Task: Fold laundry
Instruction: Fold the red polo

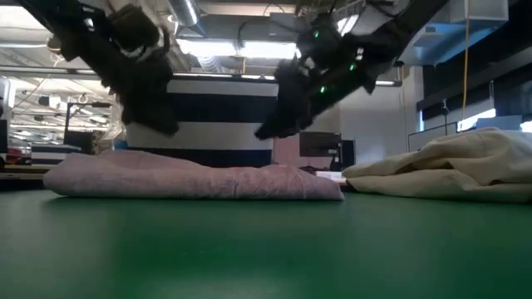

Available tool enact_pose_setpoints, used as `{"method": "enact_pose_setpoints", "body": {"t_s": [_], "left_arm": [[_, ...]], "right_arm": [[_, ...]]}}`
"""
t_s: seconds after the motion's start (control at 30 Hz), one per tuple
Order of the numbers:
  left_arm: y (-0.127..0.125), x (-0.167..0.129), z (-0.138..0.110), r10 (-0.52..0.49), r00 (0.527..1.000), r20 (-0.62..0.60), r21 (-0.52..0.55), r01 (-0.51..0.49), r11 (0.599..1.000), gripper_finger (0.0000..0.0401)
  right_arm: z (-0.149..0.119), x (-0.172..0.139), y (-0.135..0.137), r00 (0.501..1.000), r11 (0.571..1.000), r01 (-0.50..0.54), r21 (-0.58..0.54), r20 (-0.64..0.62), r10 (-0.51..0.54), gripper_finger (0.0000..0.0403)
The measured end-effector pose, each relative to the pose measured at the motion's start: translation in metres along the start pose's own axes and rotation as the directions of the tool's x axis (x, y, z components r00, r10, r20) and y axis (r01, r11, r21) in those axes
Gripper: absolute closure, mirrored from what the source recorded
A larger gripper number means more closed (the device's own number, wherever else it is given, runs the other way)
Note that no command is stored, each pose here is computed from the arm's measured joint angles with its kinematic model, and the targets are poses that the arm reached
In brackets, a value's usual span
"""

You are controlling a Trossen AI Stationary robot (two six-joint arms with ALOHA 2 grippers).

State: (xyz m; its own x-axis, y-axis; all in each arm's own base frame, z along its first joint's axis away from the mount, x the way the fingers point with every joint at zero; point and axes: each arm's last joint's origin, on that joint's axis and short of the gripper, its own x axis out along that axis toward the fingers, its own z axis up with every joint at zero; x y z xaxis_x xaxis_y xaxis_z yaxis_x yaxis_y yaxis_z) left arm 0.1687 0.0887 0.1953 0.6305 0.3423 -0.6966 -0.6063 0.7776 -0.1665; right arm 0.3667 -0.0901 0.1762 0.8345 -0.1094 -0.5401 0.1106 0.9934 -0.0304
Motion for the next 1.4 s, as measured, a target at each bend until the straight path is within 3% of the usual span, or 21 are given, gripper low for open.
{"method": "enact_pose_setpoints", "body": {"t_s": [0.1,0.2,0.4,0.5,0.63,0.83,0.97,1.1,1.27,1.4], "left_arm": [[0.007,0.012,-0.021,0.074,0.995,-0.062,0.017,-0.073,0.997,0.0262],[0.012,0.024,-0.045,0.071,0.989,-0.128,-0.020,-0.074,0.997,0.0262],[0.016,0.030,-0.067,0.039,0.982,-0.184,-0.053,-0.050,0.997,0.0262],[0.011,0.026,-0.057,-0.041,0.980,-0.195,-0.089,0.024,0.996,0.0262],[-0.003,0.005,-0.015,-0.198,0.976,-0.090,-0.087,0.191,0.978,0.0262],[-0.007,-0.019,0.013,-0.121,0.991,-0.056,0.059,0.125,0.990,0.0262],[-0.004,-0.011,0.001,-0.102,0.988,-0.117,0.046,0.108,0.993,0.0262],[0.000,0.007,-0.029,-0.063,0.971,-0.231,0.009,0.067,0.998,0.0262],[-0.004,0.020,-0.058,-0.040,0.939,-0.343,-0.055,0.022,0.998,0.0262],[-0.016,0.023,-0.071,-0.086,0.921,-0.380,-0.083,0.059,0.995,0.0262]], "right_arm": [[-0.022,0.016,-0.003,0.995,0.997,0.007,0.078,-0.101,0.001,0.0196],[-0.038,0.024,-0.001,0.982,0.993,-0.007,0.118,-0.187,0.030,0.0196],[-0.039,0.018,0.008,0.966,0.992,-0.013,0.122,-0.253,0.043,0.0196],[-0.016,0.004,0.006,0.979,0.988,0.001,0.155,-0.200,0.030,0.0196],[0.027,-0.017,0.005,0.998,0.979,-0.029,0.202,-0.056,0.041,0.0196],[0.041,-0.010,0.022,0.997,0.967,-0.079,0.242,0.017,0.077,0.0196],[0.024,0.009,0.048,0.989,0.967,-0.113,0.228,-0.069,0.132,0.0196],[0.002,0.029,0.067,0.982,0.977,-0.092,0.191,-0.147,0.121,0.0196],[-0.016,0.040,0.070,0.967,0.982,-0.065,0.178,-0.233,0.106,0.0196],[-0.023,0.031,0.069,0.926,0.990,-0.120,0.075,-0.350,0.139,0.0196]]}}
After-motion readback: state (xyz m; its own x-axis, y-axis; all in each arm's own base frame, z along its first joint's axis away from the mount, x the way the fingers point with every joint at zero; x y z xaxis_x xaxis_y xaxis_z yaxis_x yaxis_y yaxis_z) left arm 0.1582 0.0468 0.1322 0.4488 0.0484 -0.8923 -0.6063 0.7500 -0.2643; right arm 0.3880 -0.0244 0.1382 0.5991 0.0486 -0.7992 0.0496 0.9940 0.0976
